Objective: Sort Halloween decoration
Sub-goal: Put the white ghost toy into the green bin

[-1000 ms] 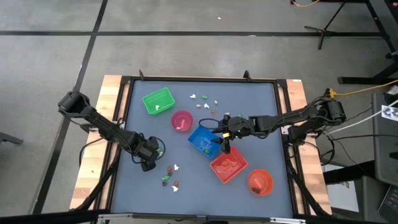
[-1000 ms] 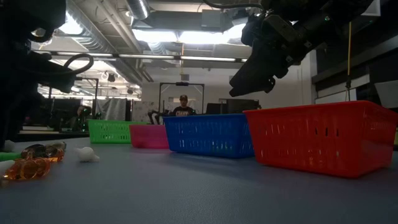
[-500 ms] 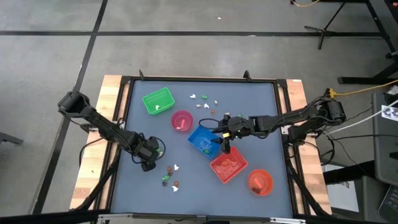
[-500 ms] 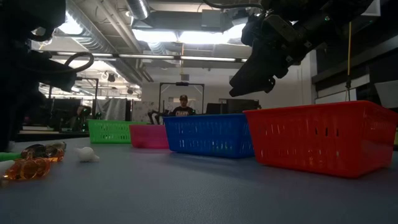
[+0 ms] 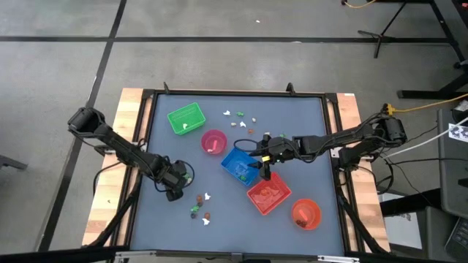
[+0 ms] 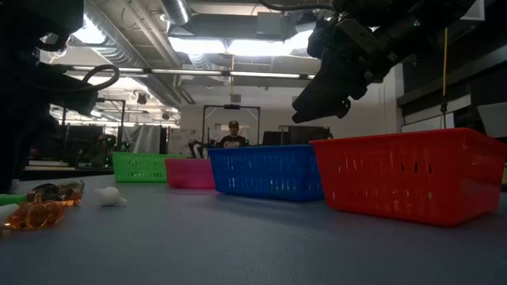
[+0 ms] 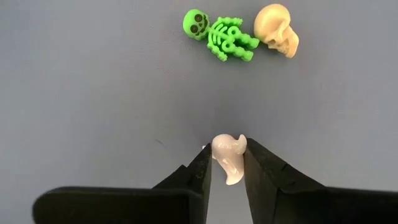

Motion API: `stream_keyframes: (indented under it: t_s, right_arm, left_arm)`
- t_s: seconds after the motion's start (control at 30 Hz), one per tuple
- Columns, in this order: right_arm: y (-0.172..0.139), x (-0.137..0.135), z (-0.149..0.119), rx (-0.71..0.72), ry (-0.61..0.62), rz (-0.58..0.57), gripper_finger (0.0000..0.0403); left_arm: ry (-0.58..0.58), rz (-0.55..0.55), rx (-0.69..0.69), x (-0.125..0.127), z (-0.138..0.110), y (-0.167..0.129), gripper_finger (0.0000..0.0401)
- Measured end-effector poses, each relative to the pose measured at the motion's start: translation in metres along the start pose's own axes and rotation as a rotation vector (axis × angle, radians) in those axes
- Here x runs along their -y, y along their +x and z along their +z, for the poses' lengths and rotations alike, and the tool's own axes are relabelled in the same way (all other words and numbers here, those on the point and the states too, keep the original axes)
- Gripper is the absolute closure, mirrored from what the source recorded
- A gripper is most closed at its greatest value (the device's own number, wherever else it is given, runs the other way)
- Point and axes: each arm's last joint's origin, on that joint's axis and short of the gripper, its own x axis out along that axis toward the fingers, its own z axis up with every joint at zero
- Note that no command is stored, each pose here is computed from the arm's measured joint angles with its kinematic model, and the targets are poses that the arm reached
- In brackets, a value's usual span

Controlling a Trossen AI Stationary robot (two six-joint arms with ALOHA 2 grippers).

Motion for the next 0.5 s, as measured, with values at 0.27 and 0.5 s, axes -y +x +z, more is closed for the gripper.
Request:
stream_keyframes:
  t_s: [0.27,0.5]
  right_arm:
    - [0.0,0.0,0.0,0.0,0.0,0.0,0.0189]
    - [0.0,0.0,0.0,0.0,0.0,0.0,0.0189]
  left_arm:
    - [-0.002,-0.01,0.006,-0.0007,-0.0003,-0.0017,0.0346]
    - [-0.024,-0.043,0.032,-0.0042,0.0015,-0.009,0.0347]
